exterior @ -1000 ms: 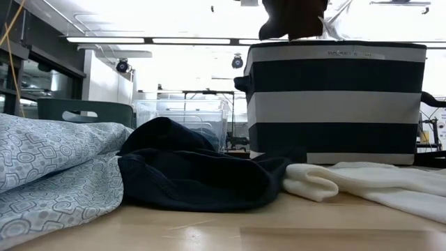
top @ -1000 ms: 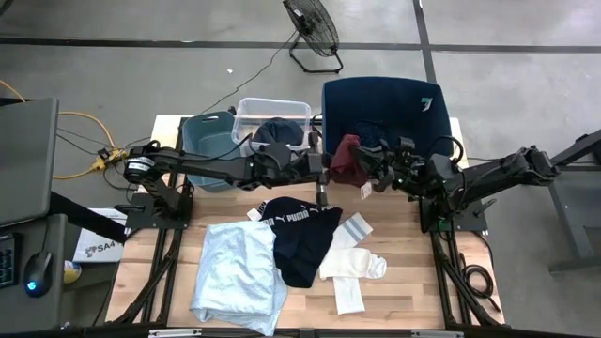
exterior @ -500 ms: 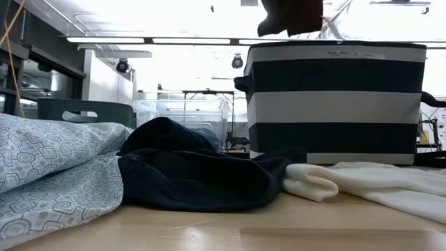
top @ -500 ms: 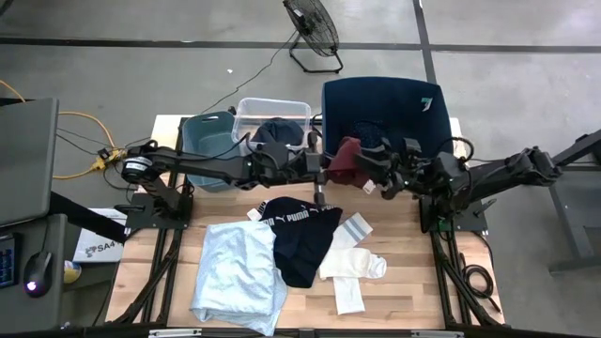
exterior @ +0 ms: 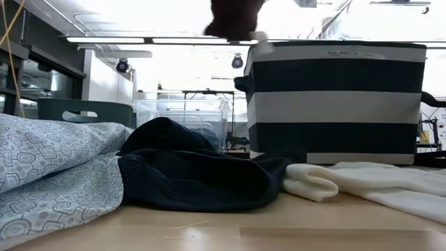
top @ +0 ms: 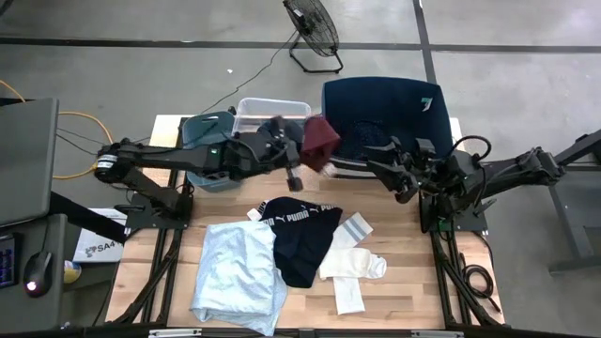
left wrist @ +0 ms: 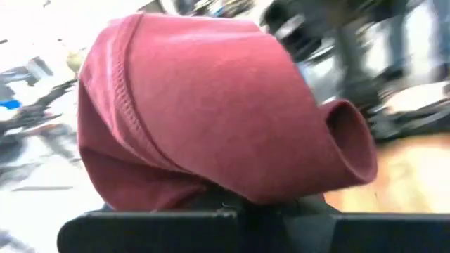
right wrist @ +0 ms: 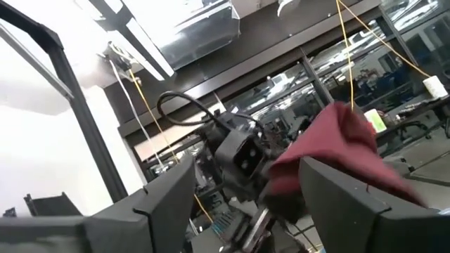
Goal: Pick & Place Cloths
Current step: Put the red boxer shorts into the transparent bin
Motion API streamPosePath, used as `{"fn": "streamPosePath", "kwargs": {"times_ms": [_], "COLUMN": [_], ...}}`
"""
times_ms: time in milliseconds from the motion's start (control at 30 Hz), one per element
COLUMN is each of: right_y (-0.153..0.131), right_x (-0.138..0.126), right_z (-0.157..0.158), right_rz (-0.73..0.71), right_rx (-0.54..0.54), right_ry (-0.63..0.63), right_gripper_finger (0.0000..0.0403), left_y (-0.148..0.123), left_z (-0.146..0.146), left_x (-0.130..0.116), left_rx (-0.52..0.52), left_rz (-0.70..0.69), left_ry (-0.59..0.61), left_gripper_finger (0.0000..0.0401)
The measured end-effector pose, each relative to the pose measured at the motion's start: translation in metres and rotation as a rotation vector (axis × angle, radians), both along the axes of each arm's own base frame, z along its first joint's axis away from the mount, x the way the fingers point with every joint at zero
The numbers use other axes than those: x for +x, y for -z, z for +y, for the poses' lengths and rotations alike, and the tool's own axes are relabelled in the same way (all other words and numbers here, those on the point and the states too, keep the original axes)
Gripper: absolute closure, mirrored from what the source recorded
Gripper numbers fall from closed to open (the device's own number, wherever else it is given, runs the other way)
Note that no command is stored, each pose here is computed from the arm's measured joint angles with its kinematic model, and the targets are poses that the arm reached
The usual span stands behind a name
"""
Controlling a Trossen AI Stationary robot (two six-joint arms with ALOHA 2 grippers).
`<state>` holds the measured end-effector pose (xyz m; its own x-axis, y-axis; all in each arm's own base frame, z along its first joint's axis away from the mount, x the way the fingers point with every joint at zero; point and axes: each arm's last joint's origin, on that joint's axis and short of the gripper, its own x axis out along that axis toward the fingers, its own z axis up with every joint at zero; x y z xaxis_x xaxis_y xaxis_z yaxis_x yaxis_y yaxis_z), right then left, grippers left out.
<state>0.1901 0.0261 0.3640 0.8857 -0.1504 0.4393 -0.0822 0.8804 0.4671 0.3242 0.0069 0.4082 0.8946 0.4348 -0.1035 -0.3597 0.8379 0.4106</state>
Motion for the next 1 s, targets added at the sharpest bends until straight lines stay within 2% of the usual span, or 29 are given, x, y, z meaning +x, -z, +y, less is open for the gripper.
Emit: {"fn": "streamPosePath", "kwargs": {"times_ms": [200,400,600,800,1000], "right_y": [0.003,0.003,0.004,0.004,0.004], "right_x": [0.001,0.002,0.002,0.002,0.002], "right_z": [0.0,0.0,0.0,0.0,0.0], "right_rz": [0.03,0.036,0.049,0.049,0.049], "right_rx": [-0.003,0.004,0.003,0.004,0.006], "right_ry": [0.005,0.023,0.024,0.023,0.023], "right_gripper_finger": [0.0162,0.0163,0.0163,0.0163,0.0163], "left_y": [-0.007,0.003,0.018,0.034,0.056], "left_z": [0.021,0.057,0.096,0.131,0.156], "left_x": [-0.034,-0.051,-0.059,-0.056,-0.049], "left_rx": [0.056,0.092,0.087,0.159,0.124], "left_rz": [0.148,0.334,0.494,0.65,0.741], "left_ry": [-0.17,-0.284,-0.317,-0.291,-0.258], "left_gripper_finger": [0.0401,0.0401,0.0401,0.0401,0.0401]}}
